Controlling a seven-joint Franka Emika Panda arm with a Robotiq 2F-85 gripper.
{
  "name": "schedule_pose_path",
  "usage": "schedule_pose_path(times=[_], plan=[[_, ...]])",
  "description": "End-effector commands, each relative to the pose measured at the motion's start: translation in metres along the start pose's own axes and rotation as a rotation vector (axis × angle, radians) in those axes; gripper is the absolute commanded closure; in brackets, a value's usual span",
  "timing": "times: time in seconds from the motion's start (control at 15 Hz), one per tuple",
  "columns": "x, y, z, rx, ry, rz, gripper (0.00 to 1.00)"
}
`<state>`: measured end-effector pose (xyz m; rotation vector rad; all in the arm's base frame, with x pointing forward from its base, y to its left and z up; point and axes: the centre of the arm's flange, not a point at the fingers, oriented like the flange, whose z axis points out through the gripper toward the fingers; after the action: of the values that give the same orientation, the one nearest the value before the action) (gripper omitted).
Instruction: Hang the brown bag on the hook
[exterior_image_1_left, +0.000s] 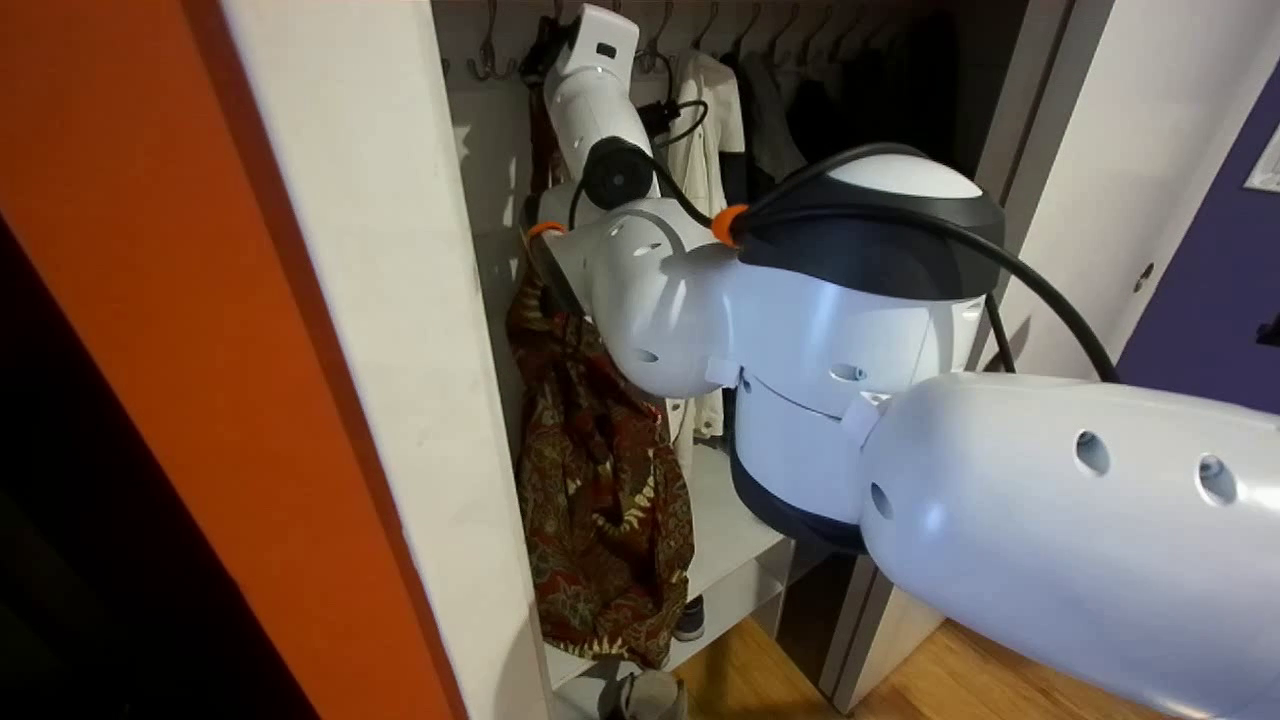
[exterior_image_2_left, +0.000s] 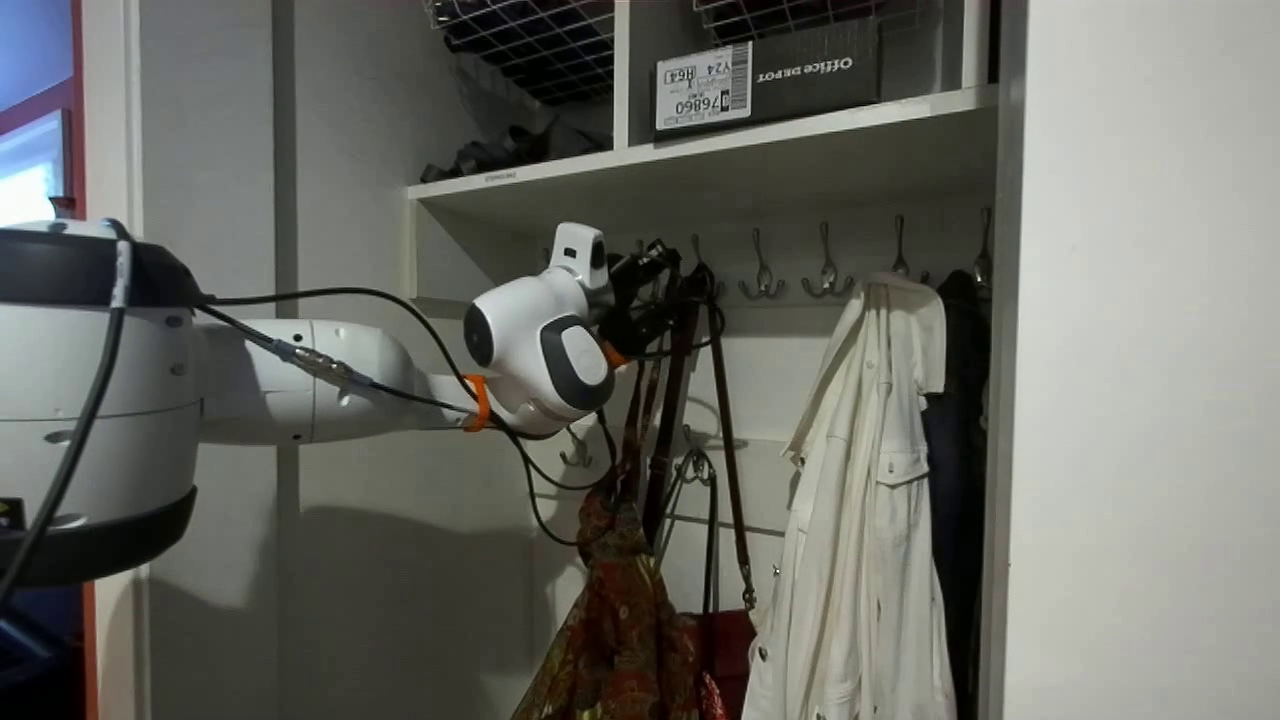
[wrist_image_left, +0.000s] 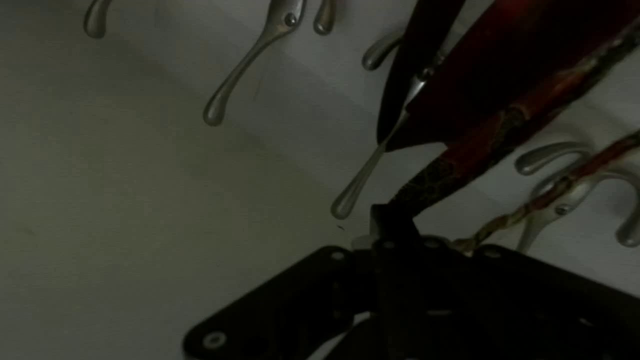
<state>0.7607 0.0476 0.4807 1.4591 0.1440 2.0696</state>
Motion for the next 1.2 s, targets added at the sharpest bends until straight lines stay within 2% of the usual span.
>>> schedule_pose_path(times=[0.0,0.33,0.8,1.13], plan=[[-0.01,-0.02,0.036,-0.037,0.026,0.028,1.0],[-0.023,-0.025,0.039,-0.017,-0.005,0.08,1.0],[-0.009,-0.046,0.048,0.103,-0.016,0.153,1.0],[-0.006,-0.054,0.059,0.199,-0.015,0.156,1.0]])
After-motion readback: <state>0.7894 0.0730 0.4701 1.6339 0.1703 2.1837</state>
